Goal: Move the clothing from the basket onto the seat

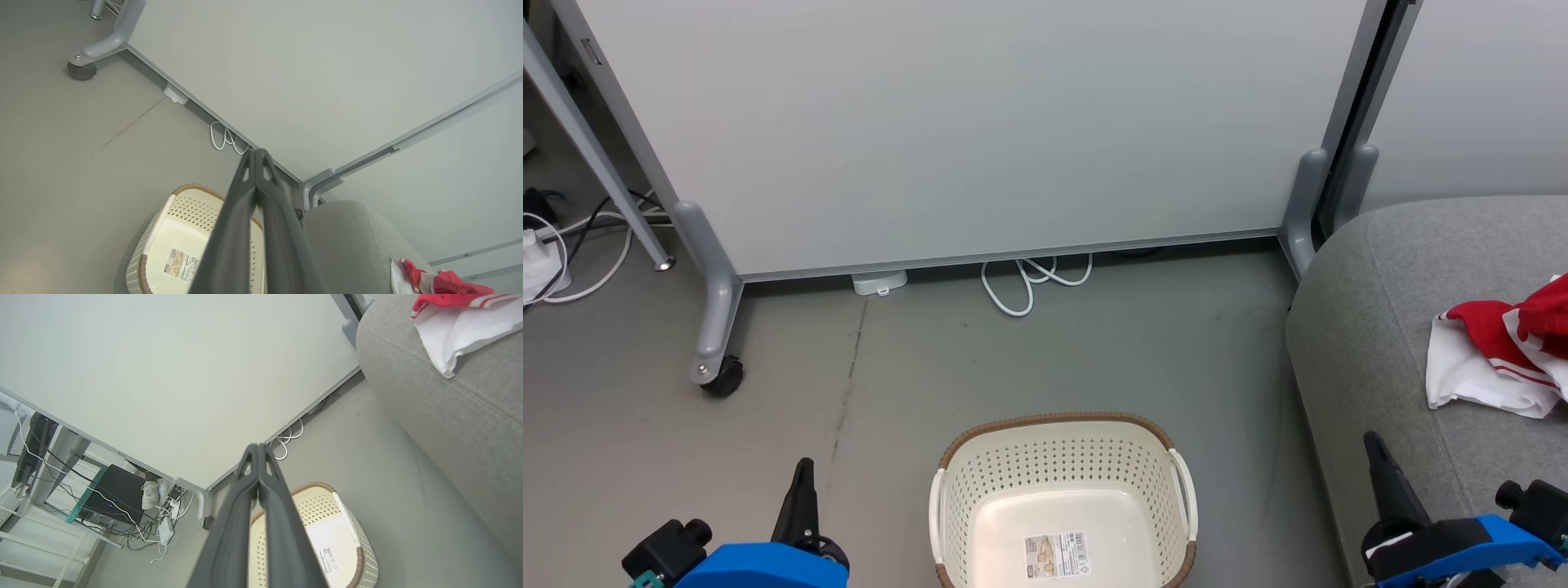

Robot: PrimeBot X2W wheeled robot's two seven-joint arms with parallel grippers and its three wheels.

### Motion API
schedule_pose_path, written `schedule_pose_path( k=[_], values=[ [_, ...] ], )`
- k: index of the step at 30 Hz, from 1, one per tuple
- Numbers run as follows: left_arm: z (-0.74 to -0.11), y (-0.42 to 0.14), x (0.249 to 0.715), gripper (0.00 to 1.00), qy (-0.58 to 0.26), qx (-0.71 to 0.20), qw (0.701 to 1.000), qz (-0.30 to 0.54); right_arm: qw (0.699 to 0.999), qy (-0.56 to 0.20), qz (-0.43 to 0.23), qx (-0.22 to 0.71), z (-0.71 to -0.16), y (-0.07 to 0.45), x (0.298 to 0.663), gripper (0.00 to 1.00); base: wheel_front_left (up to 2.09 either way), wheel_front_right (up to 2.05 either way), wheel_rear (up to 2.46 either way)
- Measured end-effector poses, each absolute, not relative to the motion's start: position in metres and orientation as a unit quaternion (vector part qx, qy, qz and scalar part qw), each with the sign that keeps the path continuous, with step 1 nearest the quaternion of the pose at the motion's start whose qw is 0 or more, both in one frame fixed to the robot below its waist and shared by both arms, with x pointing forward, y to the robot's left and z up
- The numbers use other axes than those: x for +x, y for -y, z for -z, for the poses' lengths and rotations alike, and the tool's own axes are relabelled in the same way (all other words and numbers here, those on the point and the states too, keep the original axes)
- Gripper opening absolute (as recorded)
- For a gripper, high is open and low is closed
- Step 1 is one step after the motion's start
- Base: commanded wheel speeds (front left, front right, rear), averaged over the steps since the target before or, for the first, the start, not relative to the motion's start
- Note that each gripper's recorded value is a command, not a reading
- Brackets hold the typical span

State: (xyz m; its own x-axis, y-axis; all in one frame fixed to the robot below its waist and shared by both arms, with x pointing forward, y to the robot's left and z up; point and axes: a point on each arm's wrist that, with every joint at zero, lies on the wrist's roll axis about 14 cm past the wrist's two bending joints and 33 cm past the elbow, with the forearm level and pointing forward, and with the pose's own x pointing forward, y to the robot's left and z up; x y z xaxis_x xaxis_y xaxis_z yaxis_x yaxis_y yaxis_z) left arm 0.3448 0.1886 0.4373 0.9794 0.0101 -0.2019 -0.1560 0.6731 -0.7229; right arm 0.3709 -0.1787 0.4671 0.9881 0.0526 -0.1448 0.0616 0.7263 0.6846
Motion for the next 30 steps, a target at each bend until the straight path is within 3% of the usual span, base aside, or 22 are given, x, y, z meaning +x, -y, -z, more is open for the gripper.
schedule_pose_path(
  k=[30],
  values=[
    [-0.464, -0.196, 0.364, 0.0, -0.054, -0.545, 0.836, -0.046, 0.848, -0.049, 0.011, 0.528, -0.482, 0.186, 0.38, 0.0, 0.0, 0.0, 0.0]
  ],
)
